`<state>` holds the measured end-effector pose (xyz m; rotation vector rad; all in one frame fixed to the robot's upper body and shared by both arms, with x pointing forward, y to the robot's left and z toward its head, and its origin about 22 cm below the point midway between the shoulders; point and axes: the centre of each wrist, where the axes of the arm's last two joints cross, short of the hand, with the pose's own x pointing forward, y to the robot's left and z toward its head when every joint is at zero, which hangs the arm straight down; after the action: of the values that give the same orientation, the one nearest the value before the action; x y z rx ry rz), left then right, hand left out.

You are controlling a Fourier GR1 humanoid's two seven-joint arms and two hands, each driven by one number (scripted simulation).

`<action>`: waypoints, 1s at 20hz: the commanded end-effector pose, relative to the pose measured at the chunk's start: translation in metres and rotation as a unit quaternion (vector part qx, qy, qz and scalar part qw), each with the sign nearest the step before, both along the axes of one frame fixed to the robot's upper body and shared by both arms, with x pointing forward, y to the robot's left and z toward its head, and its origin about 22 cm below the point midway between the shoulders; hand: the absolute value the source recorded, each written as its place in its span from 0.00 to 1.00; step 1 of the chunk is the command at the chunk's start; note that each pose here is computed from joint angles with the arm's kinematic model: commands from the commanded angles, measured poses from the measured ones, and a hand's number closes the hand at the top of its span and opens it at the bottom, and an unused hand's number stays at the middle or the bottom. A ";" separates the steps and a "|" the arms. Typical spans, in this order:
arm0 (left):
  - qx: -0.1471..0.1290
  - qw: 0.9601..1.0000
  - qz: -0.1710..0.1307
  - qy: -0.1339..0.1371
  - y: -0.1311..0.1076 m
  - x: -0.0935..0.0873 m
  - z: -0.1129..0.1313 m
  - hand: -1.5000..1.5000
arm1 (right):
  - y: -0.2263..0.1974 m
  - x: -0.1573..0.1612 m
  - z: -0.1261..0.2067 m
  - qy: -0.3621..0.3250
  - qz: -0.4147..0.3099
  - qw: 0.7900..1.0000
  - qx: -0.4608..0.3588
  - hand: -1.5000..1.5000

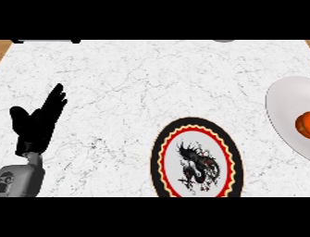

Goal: Pick the squash from the plate and place it in the plate

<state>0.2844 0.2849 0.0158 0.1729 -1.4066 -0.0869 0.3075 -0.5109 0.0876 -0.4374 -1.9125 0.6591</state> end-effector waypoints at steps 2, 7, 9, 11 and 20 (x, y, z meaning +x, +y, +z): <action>-0.002 1.000 0.005 -0.001 0.007 -0.001 0.006 0.50 | -0.013 -0.004 0.010 0.069 0.095 0.984 0.137 0.00; -0.002 1.000 -0.002 -0.007 0.005 0.002 0.003 0.50 | -0.030 -0.018 0.011 0.154 0.112 0.965 0.181 0.00; -0.006 1.000 -0.005 0.002 -0.005 0.008 0.006 0.50 | -0.031 -0.020 0.014 0.149 0.123 0.963 0.190 0.00; -0.002 1.000 -0.003 0.000 0.010 0.001 0.008 0.50 | -0.038 -0.023 0.026 0.125 0.127 0.966 0.190 0.00; -0.005 1.000 -0.010 -0.008 0.004 0.001 0.003 0.50 | -0.045 -0.037 0.017 0.118 0.095 0.969 0.197 0.00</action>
<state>0.2872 0.2884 0.0210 0.1587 -1.4200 -0.0863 0.2781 -0.5523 0.1165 -0.1926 -1.7002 0.4153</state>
